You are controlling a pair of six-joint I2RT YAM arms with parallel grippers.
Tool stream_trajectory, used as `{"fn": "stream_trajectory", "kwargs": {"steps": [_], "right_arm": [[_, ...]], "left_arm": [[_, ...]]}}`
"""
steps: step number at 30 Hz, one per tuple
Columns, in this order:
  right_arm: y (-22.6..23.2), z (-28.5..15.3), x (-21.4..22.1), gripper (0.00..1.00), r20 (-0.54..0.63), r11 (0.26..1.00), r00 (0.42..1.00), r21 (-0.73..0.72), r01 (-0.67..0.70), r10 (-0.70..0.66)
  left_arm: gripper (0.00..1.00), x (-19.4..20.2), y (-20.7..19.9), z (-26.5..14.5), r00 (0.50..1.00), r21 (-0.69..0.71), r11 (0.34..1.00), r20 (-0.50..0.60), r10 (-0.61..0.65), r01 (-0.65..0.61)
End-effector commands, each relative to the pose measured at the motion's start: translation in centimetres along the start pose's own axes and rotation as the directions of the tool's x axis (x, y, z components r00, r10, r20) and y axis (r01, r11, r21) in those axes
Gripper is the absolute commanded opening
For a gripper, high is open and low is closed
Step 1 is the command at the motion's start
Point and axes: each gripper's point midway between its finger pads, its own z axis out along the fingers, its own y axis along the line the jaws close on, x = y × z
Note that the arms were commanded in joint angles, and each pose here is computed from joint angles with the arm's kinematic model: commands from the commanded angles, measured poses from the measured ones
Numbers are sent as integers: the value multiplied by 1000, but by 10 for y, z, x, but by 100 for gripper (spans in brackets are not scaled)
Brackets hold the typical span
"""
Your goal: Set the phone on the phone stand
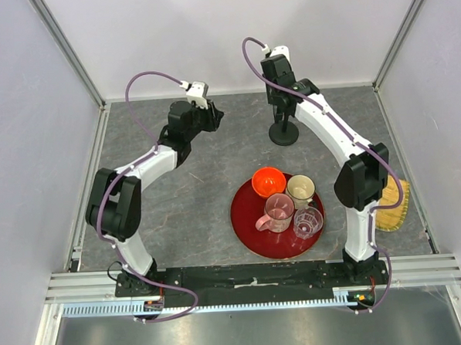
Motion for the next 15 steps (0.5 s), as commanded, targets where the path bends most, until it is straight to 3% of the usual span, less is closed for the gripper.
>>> {"fn": "stream_trajectory", "kwargs": {"steps": [1,4,6,9,10,15], "right_arm": [[-12,-15,-3,0,-5,999,999,-29,32,-32],[16,-27,-2,0,40,961,992,-249,122,-115],[18,-34,5,0,74,905,970,-351,241,-230],[36,-54,8,0,170,771,943,-542,333,-287],[50,-65,10,0,213,695,936,-627,352,-281],[76,-93,25,0,377,441,866,-750,493,-329]], "left_arm": [[40,-3,-30,17,999,198,979,-17,-42,44],[40,1,-63,21,999,427,904,-49,-6,27],[40,-5,-75,19,999,497,868,-38,9,11],[40,-9,-73,7,1000,504,864,-2,-3,4],[40,-16,-74,3,1000,513,858,31,-2,-14],[41,-24,-57,-15,997,492,870,74,-2,-35]]}}
